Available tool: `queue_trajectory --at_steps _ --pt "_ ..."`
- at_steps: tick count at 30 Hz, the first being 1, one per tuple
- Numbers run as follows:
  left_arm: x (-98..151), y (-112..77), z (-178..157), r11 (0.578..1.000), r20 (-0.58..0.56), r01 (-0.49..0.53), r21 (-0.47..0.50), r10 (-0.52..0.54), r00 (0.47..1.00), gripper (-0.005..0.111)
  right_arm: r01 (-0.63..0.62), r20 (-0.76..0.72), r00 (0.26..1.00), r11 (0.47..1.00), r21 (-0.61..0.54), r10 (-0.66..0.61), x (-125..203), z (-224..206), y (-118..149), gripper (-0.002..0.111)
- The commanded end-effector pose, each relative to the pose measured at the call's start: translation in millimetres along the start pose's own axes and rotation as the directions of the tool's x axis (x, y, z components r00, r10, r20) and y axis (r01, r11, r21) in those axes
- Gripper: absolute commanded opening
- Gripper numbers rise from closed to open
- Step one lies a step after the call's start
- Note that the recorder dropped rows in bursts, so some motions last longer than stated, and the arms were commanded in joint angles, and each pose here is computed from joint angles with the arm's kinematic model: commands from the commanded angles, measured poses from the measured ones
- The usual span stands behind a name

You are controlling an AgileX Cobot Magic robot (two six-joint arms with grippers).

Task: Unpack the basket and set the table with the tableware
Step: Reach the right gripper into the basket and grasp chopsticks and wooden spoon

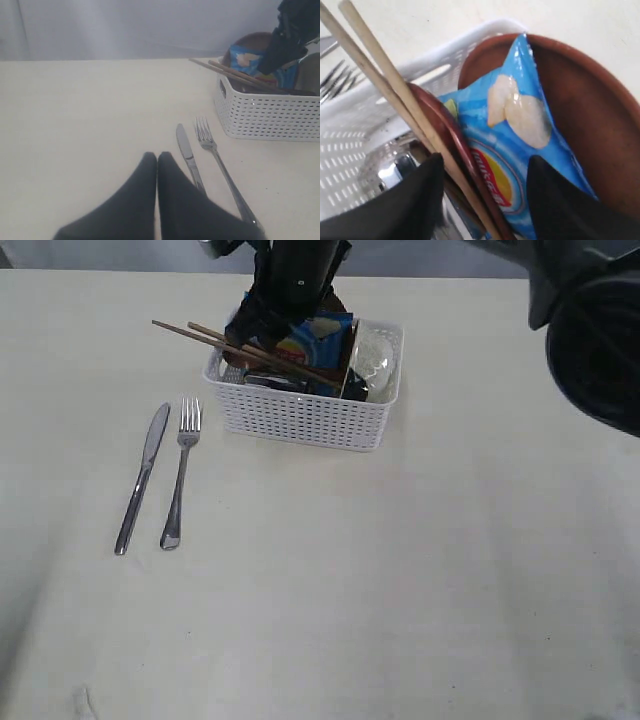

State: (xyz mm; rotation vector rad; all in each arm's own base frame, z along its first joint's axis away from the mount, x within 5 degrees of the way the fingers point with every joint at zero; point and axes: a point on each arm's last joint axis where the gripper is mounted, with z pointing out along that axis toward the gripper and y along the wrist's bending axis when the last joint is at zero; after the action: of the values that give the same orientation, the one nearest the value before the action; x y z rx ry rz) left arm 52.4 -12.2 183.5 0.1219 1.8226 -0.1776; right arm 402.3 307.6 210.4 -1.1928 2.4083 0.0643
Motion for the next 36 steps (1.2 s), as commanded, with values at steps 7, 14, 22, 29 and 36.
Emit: queue_trajectory --at_steps 7,14,22,29,36 --pt "0.8 -0.2 0.1 1.0 0.001 -0.002 0.006 0.002 1.0 0.0 0.068 0.032 0.997 0.99 -0.124 -0.064 -5.6 12.4 8.9 0.049" --pt "0.8 -0.2 0.1 1.0 0.001 -0.002 0.006 0.002 1.0 0.0 0.079 0.025 0.997 0.989 -0.127 -0.077 -2.6 27.3 9.4 0.049" --pt "0.8 -0.2 0.1 1.0 0.001 -0.002 0.006 0.002 1.0 0.0 0.075 0.024 0.997 0.989 -0.124 -0.073 1.1 49.0 11.0 0.041" --pt "0.8 -0.2 0.1 1.0 0.001 -0.002 0.006 0.002 1.0 0.0 0.104 0.031 0.994 0.987 -0.118 -0.101 0.2 49.9 10.5 0.0" --pt "0.8 -0.2 0.1 1.0 0.001 -0.004 0.006 0.004 1.0 0.0 0.101 0.108 0.99 0.989 -0.111 -0.089 -20.0 15.6 5.4 0.0"
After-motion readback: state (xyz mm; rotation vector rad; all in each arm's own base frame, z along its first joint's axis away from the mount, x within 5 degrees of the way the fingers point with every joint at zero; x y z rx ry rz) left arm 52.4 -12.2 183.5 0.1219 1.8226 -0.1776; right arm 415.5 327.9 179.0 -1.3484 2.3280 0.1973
